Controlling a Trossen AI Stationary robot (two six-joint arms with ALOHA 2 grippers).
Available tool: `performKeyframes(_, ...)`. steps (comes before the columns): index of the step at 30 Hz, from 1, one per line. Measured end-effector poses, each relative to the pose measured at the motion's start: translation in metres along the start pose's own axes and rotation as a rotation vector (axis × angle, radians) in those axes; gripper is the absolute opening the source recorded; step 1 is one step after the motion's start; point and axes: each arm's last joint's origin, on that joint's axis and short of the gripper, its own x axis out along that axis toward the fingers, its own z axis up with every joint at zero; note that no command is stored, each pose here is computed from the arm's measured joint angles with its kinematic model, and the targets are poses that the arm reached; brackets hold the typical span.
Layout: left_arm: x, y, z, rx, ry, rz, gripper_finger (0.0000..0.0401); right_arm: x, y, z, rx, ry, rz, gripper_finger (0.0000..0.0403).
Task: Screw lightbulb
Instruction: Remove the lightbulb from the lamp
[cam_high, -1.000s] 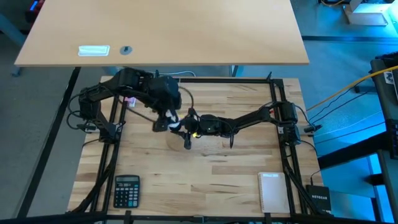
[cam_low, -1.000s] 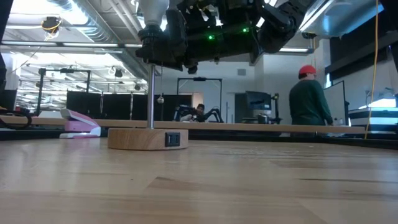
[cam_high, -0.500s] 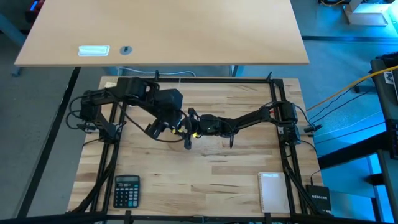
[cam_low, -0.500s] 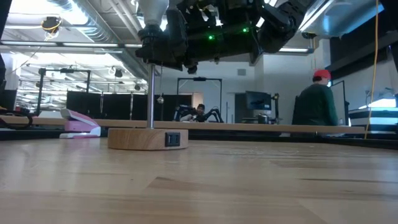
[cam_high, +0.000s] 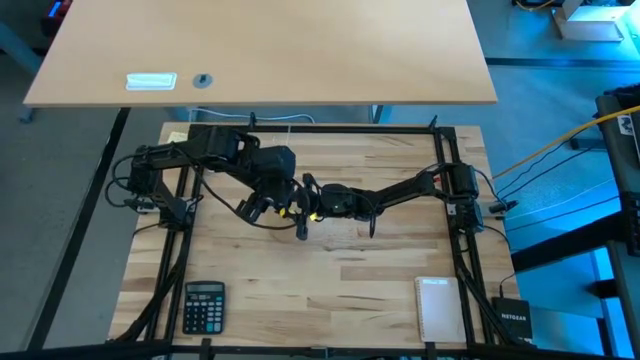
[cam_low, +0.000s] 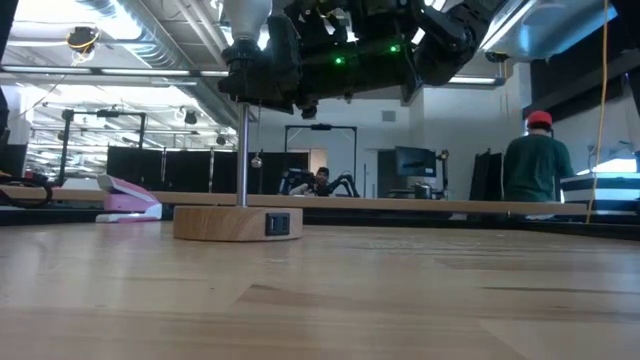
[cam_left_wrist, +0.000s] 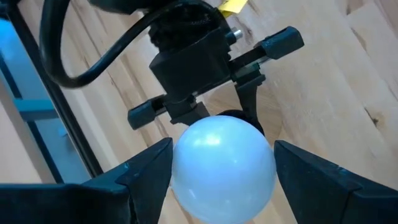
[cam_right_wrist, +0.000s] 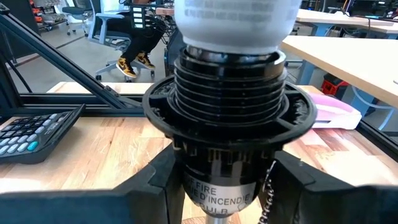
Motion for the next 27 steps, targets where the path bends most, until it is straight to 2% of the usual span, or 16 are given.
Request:
performKeyframes(5,0.0005,-0.0001,-0.0003,-0.108,0.008,0.002,0.0245,0.0000,0.0000,-0.0001,0.000,0.000,0.000,0.0151)
performKeyframes(9,0.0006,-0.0002,-0.0006,-0.293,0.011,0.002,0.0203,0.0000,0.0000,0.0000,0.000,0.000,0.001,0.0151)
performKeyframes(13,0.0008,0.0004,0.0005,-0.598,-0.001,0.006,0.0175,0.0000,0.0002,-0.0001,-0.001,0.000,0.001,0.0151)
performKeyframes(19,0.0015,0.0056,0.0049,-1.146,-0.069,0.012,0.0164,-0.0001,0.0005,-0.0002,-0.007,0.000,0.002,0.0151)
performKeyframes(21,0.0020,0.0083,0.0061,-1.268,-0.095,0.009,0.0163,-0.0002,0.0010,0.0000,-0.014,0.000,0.003,0.0151)
performKeyframes(24,0.0050,0.0088,0.0075,-1.293,-0.090,0.008,0.0163,-0.0002,0.0013,0.0000,-0.020,-0.001,0.008,0.0151)
performKeyframes(27,0.0021,0.0092,0.0048,-1.219,-0.091,0.001,0.0164,-0.0001,0.0014,0.0005,-0.021,-0.003,0.010,0.0151)
